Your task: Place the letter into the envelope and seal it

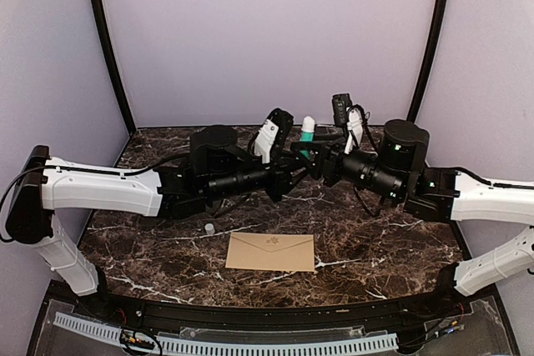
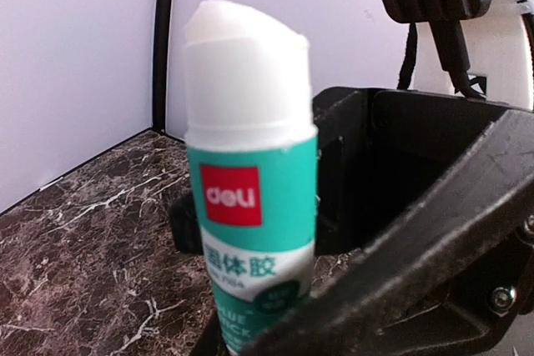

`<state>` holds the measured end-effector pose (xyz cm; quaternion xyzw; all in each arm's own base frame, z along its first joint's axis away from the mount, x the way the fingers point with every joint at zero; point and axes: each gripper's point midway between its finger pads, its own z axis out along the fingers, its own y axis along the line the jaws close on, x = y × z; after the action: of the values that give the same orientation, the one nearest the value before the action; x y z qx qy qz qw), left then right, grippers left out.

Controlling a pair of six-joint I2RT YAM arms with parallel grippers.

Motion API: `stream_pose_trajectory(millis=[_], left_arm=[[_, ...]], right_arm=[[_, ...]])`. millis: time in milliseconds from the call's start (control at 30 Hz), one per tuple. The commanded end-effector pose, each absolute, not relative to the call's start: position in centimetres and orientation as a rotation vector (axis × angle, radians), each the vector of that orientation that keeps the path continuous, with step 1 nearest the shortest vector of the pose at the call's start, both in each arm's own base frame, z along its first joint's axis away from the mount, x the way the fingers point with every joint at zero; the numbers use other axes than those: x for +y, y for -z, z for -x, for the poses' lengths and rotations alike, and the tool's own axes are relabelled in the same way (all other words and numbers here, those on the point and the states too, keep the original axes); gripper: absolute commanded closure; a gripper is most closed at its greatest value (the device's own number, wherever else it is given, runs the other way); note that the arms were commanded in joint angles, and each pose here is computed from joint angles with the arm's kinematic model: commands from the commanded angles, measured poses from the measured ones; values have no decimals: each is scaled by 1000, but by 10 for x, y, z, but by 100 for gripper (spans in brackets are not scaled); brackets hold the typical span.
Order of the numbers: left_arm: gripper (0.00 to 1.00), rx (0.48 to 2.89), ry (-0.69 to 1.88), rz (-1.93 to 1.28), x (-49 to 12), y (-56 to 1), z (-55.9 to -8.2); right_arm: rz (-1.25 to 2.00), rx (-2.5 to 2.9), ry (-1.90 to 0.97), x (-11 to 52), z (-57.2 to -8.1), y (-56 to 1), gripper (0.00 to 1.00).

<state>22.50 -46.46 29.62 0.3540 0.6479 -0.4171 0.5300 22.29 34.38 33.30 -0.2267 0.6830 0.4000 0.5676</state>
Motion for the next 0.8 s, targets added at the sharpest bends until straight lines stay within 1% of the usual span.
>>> stream_pose_trajectory(millis=[0,100,200,267,367,433,533,600,767], left_arm=[[97,1558,886,-777,-461,-303,-244],[97,1559,868,-784,-461,-301,-245],[97,1561,856,-792,-461,-297,-245],[97,1556,857,-808,-461,-296,-243],[98,1544,867,-835,-459,-297,-238],[98,1519,901,-878,-459,-300,-228],[98,1468,964,-957,-455,-309,-208],[97,1416,1041,-1035,-454,-315,-188],[97,1212,1320,-1286,-442,-334,-119]], right_arm=[[410,1590,-890,335,-240,-352,57],[396,1591,-878,336,-244,-352,64],[398,1597,-871,338,-245,-350,69],[417,1605,-869,341,-245,-346,77],[453,1621,-865,344,-243,-339,94],[483,1615,-871,344,-239,-338,100],[573,1576,-910,346,-225,-339,100],[693,1514,-990,351,-205,-343,100],[874,1361,-1130,351,-166,-354,100]])
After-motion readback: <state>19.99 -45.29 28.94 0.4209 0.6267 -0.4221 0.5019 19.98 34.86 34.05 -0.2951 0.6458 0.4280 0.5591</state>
